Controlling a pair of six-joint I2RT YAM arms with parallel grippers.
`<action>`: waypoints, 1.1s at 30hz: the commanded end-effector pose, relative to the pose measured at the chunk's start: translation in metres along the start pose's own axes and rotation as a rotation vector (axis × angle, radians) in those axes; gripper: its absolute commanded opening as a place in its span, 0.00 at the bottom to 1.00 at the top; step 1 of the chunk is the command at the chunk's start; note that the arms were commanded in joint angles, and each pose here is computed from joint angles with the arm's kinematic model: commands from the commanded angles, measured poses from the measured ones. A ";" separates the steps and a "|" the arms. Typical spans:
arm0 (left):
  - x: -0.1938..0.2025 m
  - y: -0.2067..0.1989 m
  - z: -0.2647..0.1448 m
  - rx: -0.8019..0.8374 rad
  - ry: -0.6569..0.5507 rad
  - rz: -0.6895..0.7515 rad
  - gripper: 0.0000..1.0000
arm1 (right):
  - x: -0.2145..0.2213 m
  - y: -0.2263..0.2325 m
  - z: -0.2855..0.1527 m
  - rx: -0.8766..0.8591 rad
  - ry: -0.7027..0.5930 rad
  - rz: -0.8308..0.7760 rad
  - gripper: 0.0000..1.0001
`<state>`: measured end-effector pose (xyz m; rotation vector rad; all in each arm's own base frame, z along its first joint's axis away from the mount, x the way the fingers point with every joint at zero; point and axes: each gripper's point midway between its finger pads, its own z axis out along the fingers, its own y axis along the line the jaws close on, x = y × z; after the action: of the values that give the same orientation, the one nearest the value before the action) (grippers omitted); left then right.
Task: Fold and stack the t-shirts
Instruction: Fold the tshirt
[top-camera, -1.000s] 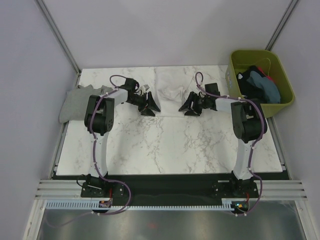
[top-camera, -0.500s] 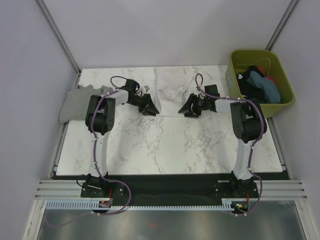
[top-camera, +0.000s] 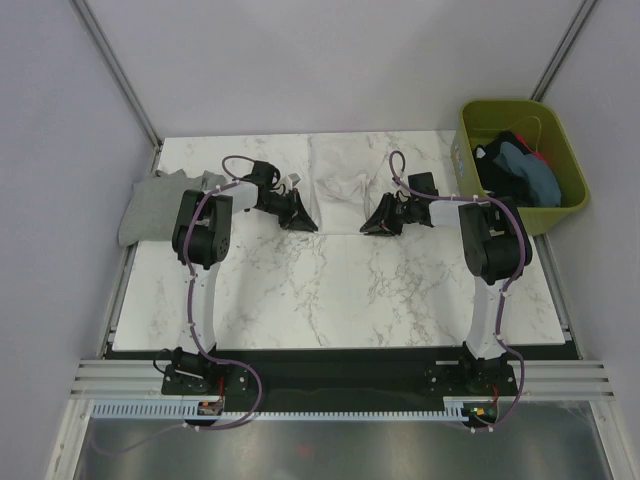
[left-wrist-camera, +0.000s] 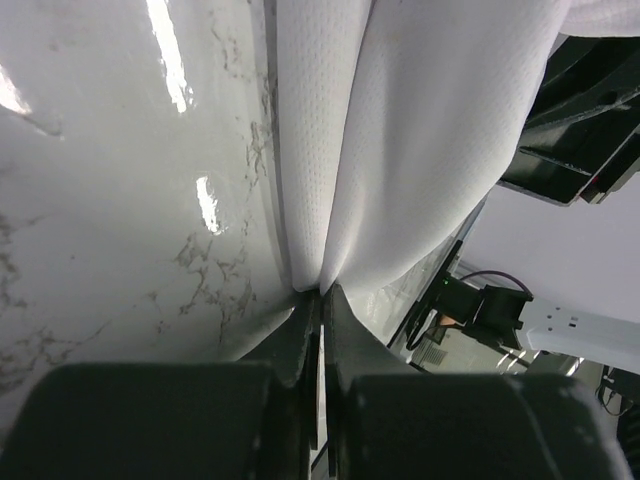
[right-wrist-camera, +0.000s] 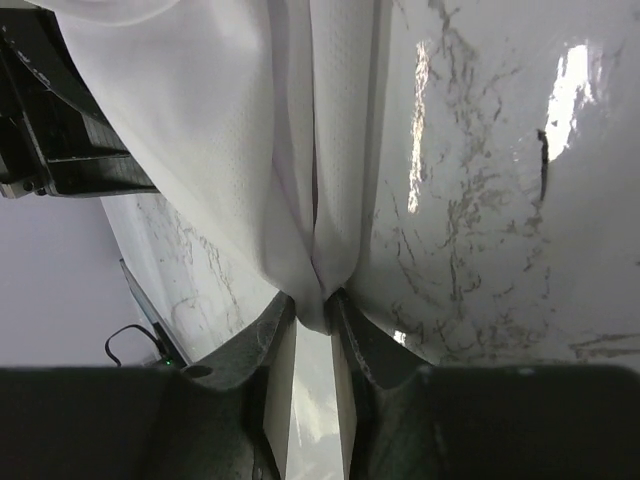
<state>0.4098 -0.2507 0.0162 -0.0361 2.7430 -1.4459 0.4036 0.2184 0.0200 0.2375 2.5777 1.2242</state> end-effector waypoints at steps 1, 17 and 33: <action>0.005 -0.004 -0.002 -0.009 -0.004 -0.003 0.02 | -0.009 -0.006 0.010 0.022 -0.020 -0.054 0.28; 0.042 -0.110 -0.082 0.070 -0.108 0.181 0.02 | -0.002 0.085 -0.074 -0.105 -0.107 -0.132 0.00; 0.077 -0.143 -0.103 0.099 -0.130 0.264 0.02 | -0.004 0.120 -0.106 -0.137 -0.169 -0.190 0.00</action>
<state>0.3227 -0.2511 0.1768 0.2141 2.4962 -1.4377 0.3595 0.2130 0.1670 0.0708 2.3476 1.2503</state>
